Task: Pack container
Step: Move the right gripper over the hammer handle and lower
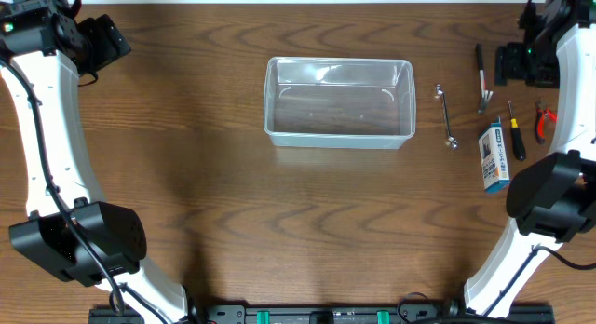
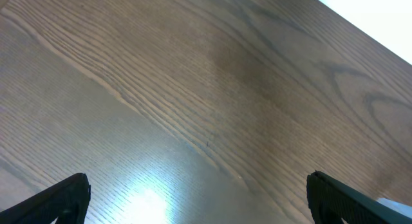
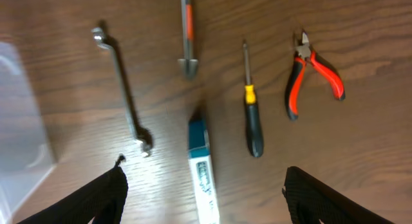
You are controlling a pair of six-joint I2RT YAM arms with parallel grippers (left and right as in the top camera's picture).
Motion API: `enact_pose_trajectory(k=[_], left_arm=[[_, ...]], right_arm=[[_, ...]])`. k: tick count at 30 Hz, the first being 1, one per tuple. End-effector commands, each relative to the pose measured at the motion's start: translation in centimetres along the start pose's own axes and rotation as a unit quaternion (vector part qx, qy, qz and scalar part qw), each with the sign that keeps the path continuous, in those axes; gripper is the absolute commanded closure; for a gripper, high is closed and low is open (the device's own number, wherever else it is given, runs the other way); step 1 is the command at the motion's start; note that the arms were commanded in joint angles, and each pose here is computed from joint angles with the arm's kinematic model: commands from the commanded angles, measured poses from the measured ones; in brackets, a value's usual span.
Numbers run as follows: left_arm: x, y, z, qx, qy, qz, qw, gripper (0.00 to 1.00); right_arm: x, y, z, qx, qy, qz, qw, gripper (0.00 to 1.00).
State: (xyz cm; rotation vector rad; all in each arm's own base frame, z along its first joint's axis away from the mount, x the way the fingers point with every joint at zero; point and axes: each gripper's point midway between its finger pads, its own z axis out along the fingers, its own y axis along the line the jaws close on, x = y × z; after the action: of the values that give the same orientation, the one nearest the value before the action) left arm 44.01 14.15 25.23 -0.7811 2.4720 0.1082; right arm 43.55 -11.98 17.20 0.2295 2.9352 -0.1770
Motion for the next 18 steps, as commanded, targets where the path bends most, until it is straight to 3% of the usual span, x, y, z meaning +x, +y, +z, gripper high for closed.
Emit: enact_pose_trajectory(k=[1,18], left_arm=[[-0.1,0.2,0.1,-0.008,-0.002,0.001,1.0,0.02],[-0.1,0.2,0.1,-0.008,-0.002,0.001,1.0,0.02]], right_arm=[[0.5,0.0,1.8,-0.001,0.011,-0.031,0.999,0.2],[0.2,1.1,9.5,-0.008,-0.004,-0.014,1.0,0.19]])
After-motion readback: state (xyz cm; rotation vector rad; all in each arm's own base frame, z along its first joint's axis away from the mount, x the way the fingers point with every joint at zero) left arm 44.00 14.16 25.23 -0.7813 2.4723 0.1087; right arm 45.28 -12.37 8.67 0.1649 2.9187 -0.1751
